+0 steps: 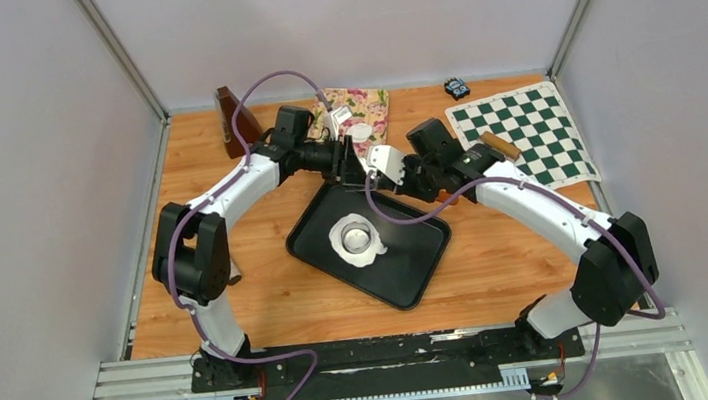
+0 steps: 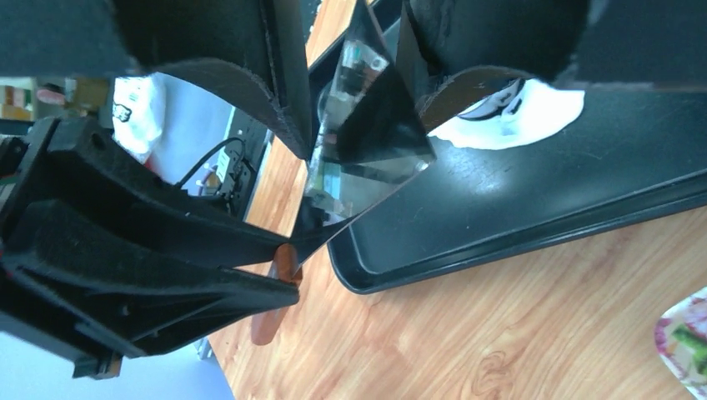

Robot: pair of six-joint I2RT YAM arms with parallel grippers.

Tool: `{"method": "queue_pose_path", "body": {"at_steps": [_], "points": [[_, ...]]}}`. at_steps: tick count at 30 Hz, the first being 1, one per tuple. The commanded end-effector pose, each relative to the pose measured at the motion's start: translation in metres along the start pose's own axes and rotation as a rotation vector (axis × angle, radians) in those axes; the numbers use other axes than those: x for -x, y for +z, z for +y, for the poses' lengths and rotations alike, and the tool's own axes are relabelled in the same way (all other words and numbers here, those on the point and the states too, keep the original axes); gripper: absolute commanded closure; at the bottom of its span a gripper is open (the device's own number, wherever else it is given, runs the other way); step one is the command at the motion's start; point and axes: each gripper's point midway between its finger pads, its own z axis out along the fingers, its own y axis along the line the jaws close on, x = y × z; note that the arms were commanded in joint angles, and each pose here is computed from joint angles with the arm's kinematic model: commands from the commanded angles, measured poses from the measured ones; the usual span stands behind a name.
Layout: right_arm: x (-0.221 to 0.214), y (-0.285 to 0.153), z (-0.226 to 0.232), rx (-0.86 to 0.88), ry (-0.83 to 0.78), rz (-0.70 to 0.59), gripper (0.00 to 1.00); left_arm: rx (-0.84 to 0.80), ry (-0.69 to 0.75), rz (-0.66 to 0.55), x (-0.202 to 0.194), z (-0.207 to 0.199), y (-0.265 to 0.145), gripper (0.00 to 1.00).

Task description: Roll out the dumpling wrappers from the dough

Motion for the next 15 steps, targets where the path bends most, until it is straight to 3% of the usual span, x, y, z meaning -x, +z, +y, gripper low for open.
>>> {"method": "queue_pose_path", "body": {"at_steps": [1,4,8,11,12,13,15], "points": [[0.025,0.001,-0.016,-0.063,-0.039,-0.052,1.0,-0.064,0.01,-0.004,0.006,-0.009,0.007,0.58],[0.027,0.003,-0.017,-0.068,-0.04,-0.061,1.0,-0.073,0.001,0.002,0.004,-0.008,0.009,0.68],[0.033,0.001,-0.016,-0.066,-0.048,-0.082,1.0,-0.068,-0.002,0.005,0.003,-0.004,0.011,0.97],[0.036,-0.004,-0.016,-0.069,-0.055,-0.103,0.97,-0.072,-0.011,-0.002,0.003,-0.006,0.011,1.0],[0.036,-0.006,-0.015,-0.072,-0.06,-0.107,0.81,-0.082,-0.006,-0.011,0.004,-0.007,0.01,1.0],[0.036,-0.008,-0.016,-0.085,-0.056,-0.122,0.42,-0.098,-0.002,-0.03,0.009,-0.012,0.009,1.0],[0.04,-0.017,-0.014,-0.081,-0.069,-0.185,0.14,-0.135,0.0,-0.054,0.012,-0.021,0.005,1.0]]}}
